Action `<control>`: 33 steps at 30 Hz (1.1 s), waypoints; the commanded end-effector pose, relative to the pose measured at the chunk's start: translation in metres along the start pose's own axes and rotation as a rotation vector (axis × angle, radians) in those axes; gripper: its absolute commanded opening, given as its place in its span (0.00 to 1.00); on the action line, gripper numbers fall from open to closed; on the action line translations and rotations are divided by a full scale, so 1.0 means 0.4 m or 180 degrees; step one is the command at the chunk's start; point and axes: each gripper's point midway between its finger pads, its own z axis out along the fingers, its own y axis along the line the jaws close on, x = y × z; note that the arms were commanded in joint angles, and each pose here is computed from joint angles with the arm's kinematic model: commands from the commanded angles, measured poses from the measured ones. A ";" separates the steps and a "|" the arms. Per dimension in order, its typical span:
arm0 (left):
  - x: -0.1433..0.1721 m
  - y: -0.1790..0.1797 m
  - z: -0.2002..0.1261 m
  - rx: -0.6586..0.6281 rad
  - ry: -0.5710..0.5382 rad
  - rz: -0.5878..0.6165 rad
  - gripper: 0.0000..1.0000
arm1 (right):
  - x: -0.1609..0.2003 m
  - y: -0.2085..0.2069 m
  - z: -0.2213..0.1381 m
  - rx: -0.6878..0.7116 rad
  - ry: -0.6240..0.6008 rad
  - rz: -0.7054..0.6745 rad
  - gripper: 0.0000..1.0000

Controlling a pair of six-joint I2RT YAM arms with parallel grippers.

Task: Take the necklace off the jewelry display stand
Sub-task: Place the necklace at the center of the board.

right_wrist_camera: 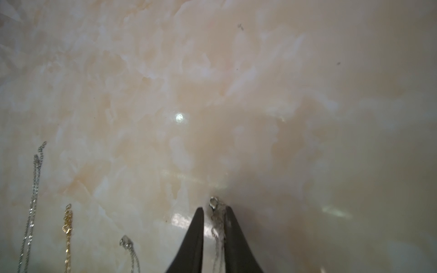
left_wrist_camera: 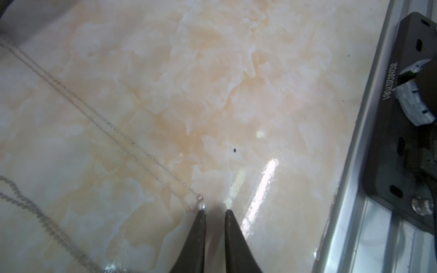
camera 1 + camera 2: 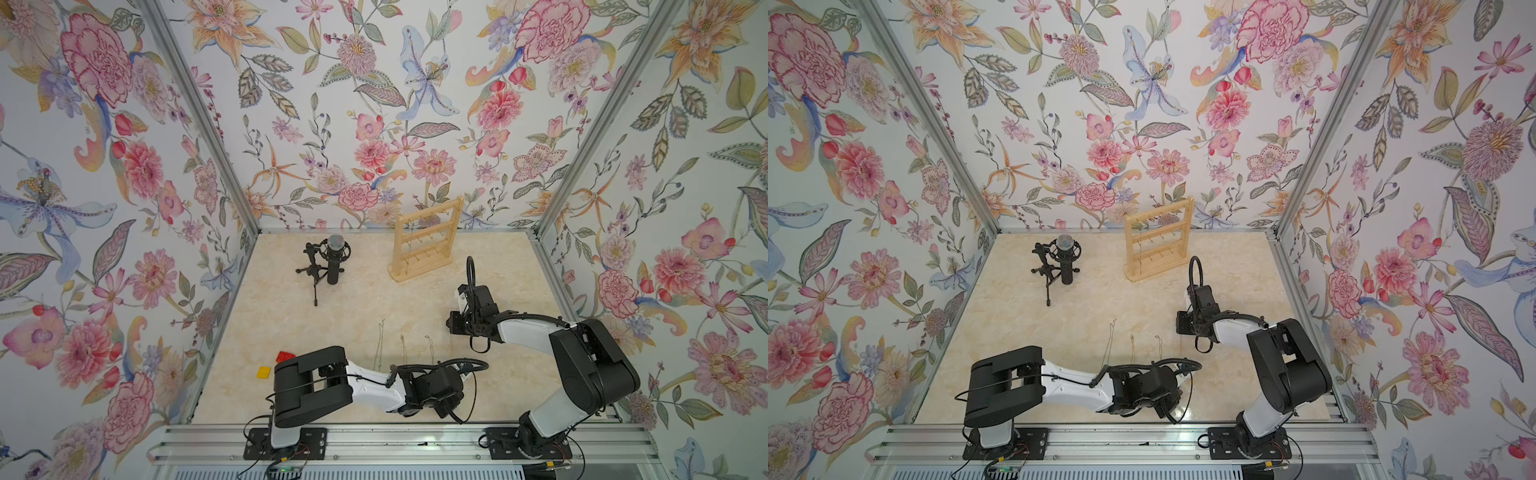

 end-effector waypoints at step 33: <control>0.069 0.020 0.013 -0.0042 0.0319 -0.0052 0.18 | -0.064 -0.052 0.017 0.0319 0.0002 -0.0047 0.56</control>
